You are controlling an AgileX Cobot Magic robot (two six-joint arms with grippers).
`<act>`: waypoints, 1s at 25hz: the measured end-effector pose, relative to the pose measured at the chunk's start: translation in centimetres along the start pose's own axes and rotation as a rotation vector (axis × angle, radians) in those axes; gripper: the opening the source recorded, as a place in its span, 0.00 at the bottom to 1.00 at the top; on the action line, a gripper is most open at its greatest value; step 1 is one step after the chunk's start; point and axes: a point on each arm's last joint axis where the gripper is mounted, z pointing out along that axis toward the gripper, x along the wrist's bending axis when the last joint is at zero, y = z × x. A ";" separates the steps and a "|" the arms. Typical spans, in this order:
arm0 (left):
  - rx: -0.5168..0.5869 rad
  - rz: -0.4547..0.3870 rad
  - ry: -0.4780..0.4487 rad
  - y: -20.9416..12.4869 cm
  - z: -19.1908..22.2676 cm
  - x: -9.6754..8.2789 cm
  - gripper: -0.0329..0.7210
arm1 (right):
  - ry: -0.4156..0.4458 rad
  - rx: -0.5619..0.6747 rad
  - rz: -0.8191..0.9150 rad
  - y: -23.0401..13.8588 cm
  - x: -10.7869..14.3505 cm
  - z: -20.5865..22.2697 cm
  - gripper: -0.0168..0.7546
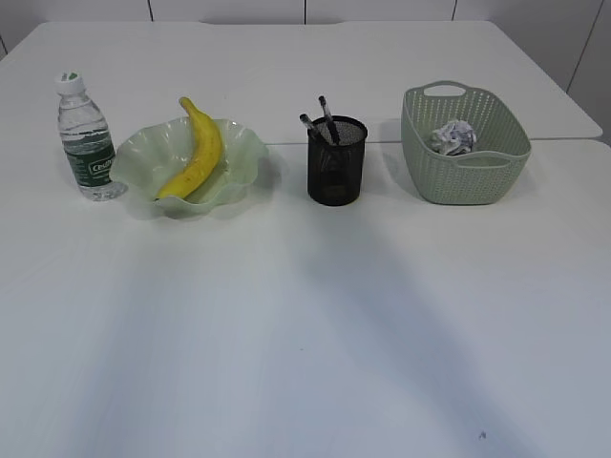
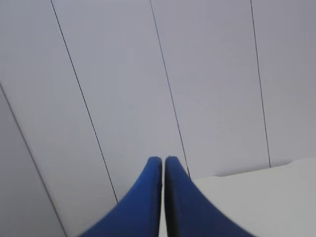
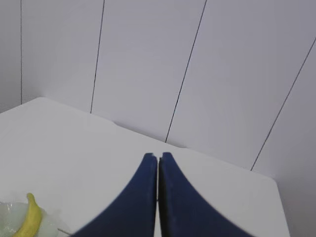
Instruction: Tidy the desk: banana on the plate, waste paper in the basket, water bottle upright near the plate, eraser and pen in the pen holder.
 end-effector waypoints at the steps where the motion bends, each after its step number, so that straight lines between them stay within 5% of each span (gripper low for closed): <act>1: -0.013 0.003 0.003 0.4 -0.8 0.0 0.02 | -0.008 -0.009 -0.008 0.4 -0.2 -0.8 0.02; 13: -0.173 0.045 0.056 3.5 -11.3 0.1 0.01 | -0.050 -0.114 -0.027 1.5 -1.2 -10.8 0.01; 25: -0.071 0.021 0.075 2.6 -16.6 0.0 0.01 | -0.063 -0.136 -0.023 -1.9 -1.0 -19.0 0.01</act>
